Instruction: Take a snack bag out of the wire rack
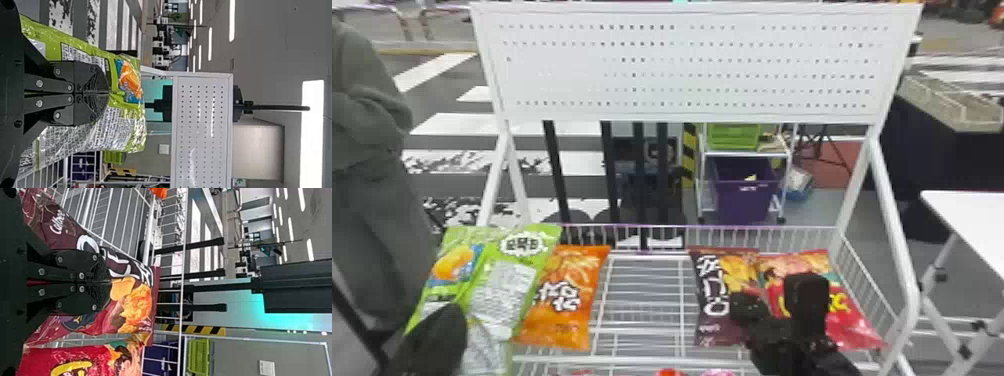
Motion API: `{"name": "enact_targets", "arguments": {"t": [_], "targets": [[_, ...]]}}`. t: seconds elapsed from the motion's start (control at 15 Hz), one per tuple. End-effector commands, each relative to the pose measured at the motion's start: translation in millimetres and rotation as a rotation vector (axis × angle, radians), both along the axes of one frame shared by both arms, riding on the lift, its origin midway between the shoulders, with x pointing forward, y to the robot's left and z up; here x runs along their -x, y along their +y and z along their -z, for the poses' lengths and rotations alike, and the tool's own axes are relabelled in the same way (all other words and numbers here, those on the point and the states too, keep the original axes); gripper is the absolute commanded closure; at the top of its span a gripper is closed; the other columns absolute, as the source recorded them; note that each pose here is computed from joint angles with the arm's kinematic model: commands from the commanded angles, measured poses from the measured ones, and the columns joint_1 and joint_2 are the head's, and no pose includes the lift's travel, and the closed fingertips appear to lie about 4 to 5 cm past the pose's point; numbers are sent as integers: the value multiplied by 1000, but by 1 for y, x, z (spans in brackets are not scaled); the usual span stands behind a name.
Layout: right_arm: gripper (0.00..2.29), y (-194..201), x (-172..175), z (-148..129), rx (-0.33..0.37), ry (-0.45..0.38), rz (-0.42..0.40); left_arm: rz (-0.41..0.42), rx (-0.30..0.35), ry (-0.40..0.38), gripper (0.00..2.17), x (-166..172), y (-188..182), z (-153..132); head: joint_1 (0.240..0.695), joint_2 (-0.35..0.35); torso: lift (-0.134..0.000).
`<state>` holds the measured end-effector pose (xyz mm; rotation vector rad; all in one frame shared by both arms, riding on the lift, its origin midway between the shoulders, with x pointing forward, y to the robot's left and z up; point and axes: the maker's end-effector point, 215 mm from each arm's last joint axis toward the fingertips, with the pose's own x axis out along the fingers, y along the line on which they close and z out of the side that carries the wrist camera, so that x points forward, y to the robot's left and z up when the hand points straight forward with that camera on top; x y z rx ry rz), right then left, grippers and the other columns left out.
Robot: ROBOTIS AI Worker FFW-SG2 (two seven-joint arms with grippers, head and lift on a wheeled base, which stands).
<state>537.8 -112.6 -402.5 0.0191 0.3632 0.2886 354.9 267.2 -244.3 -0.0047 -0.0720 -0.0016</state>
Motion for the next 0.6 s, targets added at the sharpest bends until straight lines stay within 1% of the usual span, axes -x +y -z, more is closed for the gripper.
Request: {"name": "enact_targets", "arguments": {"t": [0.0,0.13,0.27,0.53], "targets": [[2250,1,8,-23,-14,-42,-7,0,-2,-2,1889,1,0,-2,499,0,0],[2250,-11,25,-49,-16,-90,-4,1,-1,-2,1889,1,0,-2,499,0,0],[2250,-41,49,-77,-18,-162,45,1,-2,-6,1889,1,0,-4,499,0,0],[2250,-106,103,-95,-11,-238,152,-2,-3,-3,1889,-2,1,0,499,0,0]]}}
